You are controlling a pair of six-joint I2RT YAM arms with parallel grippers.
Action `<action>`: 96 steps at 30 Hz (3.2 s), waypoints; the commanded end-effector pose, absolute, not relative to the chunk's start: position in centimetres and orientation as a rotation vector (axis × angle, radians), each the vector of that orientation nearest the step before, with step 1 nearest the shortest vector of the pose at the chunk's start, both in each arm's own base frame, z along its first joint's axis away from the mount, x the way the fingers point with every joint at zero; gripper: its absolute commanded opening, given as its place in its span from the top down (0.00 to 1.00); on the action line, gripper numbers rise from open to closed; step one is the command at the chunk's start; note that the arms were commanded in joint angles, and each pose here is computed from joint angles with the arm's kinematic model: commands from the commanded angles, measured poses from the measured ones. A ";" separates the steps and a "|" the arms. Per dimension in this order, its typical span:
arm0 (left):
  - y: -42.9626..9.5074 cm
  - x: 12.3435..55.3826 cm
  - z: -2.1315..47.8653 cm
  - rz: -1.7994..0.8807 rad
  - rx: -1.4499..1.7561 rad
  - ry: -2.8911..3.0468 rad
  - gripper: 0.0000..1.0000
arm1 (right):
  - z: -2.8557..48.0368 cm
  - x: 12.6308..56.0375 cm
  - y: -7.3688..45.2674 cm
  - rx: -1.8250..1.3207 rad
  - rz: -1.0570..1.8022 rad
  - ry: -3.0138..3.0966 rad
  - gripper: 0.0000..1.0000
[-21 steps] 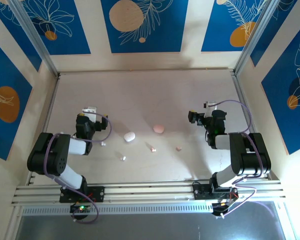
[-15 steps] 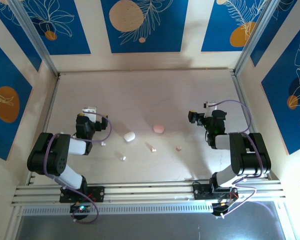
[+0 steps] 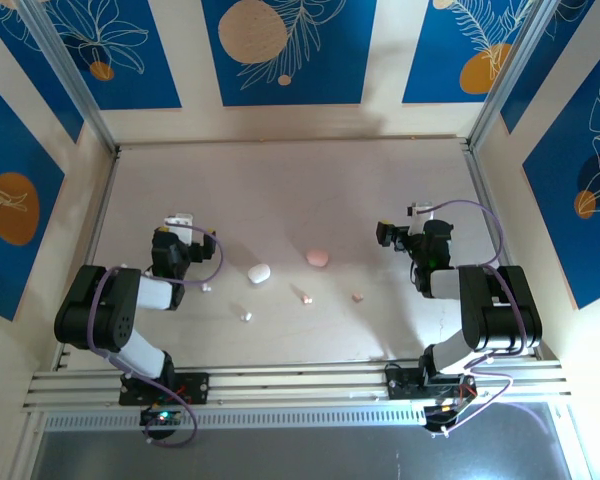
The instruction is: Insert the wireless bluetooth earbuds into the charging case
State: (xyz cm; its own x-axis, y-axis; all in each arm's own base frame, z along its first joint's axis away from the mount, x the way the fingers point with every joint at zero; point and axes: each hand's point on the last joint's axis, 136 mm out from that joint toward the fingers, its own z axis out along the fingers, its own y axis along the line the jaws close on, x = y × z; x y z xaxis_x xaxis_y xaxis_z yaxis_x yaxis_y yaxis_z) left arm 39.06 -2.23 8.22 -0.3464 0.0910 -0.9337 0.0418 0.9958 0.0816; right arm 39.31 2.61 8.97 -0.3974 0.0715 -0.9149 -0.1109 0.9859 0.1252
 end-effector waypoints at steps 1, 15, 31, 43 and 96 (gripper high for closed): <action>-2.2 39.7 9.2 0.049 0.112 1.901 0.00 | 9.4 39.7 2.6 -0.018 0.188 1.953 0.01; -2.2 39.6 9.2 0.048 0.110 1.902 0.00 | 9.4 39.7 2.6 -0.019 0.187 1.954 0.01; -3.0 37.8 15.7 0.156 0.118 1.813 0.00 | 13.8 39.3 3.7 -0.075 0.174 1.965 0.01; -8.5 34.0 24.5 -0.447 -0.151 1.722 0.00 | 23.6 34.8 8.7 -0.048 0.421 1.952 0.01; -10.4 34.2 15.2 -0.648 -0.408 1.983 0.00 | 5.8 33.5 26.7 -0.402 0.888 2.933 0.17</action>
